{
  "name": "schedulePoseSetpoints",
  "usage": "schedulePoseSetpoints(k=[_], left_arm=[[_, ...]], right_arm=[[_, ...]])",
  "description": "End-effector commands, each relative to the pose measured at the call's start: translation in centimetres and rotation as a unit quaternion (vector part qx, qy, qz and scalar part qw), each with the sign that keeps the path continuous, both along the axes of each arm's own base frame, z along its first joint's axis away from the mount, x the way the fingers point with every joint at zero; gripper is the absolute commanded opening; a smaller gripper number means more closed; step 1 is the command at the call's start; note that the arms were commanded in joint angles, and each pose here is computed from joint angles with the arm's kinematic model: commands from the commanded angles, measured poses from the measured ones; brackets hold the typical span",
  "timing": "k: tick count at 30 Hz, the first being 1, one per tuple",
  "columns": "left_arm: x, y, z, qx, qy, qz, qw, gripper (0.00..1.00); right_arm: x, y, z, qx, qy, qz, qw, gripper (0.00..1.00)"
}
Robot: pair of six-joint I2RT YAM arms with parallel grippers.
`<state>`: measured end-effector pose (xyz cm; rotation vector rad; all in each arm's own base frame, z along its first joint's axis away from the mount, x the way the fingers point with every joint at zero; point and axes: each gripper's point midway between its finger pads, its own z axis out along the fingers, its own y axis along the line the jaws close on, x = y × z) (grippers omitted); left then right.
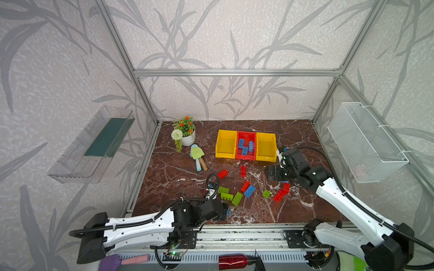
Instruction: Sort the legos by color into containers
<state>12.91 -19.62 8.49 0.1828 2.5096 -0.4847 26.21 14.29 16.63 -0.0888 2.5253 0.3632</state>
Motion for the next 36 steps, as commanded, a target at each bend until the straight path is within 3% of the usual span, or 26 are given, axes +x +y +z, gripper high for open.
schedulePoseSetpoints(k=[1, 25, 36], left_arm=[[-0.7, 1.3, -0.9, 0.000, 0.032, 0.052, 0.998, 0.93], [-2.2, -1.6, -2.6, 0.034, 0.085, 0.043, 0.995, 0.90], [-2.2, -2.0, -3.7, 0.085, 0.098, 0.057, 0.990, 0.89]], right_arm=[[0.3, 0.3, 0.1, 0.006, -0.005, 0.002, 1.000, 0.99], [-0.2, -0.6, -0.9, -0.013, -0.007, -0.004, 1.000, 0.99], [-0.6, -1.3, -0.7, -0.015, -0.015, -0.004, 1.000, 0.99]])
